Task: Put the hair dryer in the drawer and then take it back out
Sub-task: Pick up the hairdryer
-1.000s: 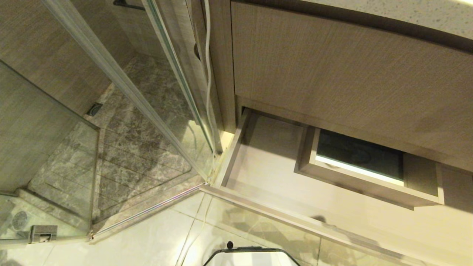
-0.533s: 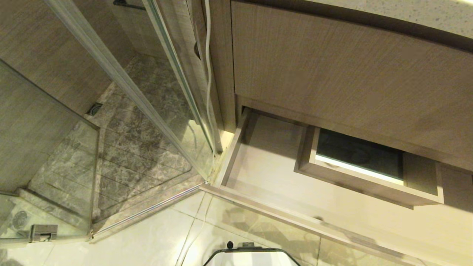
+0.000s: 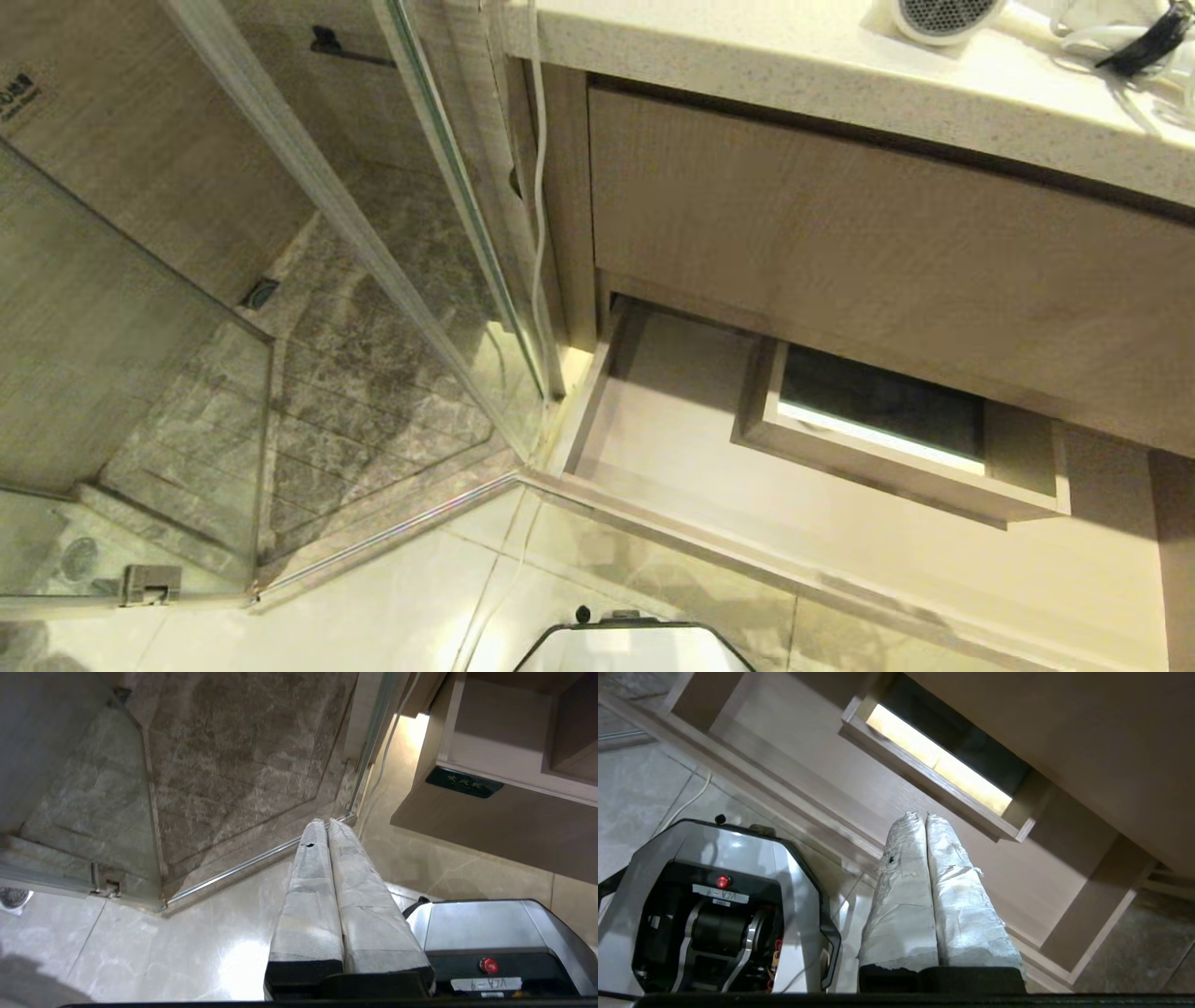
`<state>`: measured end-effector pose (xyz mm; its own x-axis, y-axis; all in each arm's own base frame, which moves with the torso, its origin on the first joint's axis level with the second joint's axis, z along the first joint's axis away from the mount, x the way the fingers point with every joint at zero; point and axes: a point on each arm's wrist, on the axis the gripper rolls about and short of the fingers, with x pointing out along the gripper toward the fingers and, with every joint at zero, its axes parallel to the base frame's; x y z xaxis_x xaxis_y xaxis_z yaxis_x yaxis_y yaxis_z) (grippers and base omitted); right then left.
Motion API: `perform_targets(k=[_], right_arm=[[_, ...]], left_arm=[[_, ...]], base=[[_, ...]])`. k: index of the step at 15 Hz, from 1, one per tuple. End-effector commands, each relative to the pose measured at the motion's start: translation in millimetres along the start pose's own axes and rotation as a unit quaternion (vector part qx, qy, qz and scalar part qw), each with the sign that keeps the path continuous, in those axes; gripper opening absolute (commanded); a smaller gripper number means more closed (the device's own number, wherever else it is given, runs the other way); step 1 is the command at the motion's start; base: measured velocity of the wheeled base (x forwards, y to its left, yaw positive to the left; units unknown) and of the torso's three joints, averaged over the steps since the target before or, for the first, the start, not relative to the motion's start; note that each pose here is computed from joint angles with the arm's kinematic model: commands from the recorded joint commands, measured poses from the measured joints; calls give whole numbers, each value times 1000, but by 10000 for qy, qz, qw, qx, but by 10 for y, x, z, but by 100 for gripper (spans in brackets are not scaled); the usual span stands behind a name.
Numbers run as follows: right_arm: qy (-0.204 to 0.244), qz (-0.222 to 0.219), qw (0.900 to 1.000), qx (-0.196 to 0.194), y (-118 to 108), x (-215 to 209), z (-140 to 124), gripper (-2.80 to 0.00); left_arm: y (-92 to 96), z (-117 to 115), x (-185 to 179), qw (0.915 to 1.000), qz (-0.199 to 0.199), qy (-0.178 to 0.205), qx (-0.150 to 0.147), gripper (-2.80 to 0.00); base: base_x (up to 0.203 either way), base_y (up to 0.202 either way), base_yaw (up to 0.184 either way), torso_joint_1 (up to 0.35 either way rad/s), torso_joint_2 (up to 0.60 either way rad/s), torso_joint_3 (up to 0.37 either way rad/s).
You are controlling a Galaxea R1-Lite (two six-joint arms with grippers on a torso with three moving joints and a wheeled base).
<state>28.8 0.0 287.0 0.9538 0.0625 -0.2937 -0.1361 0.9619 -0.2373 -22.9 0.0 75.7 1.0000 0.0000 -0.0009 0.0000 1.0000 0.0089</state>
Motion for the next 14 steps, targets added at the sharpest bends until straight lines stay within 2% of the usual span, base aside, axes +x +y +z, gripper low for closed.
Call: perform_targets(k=[1, 10, 14], right_arm=[[18, 12, 10000, 1, -2, 4, 2, -280], [7, 16, 10000, -11, -12, 15, 27, -280], [15, 26, 10000, -8, -13, 20, 27, -280]], left_arm=[[0, -2, 0, 10000, 0, 5, 1, -280], [0, -5, 1, 10000, 0, 10, 1, -280], [0, 1, -1, 10000, 0, -4, 1, -280]], base=[[0, 0, 0, 465, -502, -227], [0, 0, 0, 347, -573, -248], [0, 0, 0, 235, -428, -198]])
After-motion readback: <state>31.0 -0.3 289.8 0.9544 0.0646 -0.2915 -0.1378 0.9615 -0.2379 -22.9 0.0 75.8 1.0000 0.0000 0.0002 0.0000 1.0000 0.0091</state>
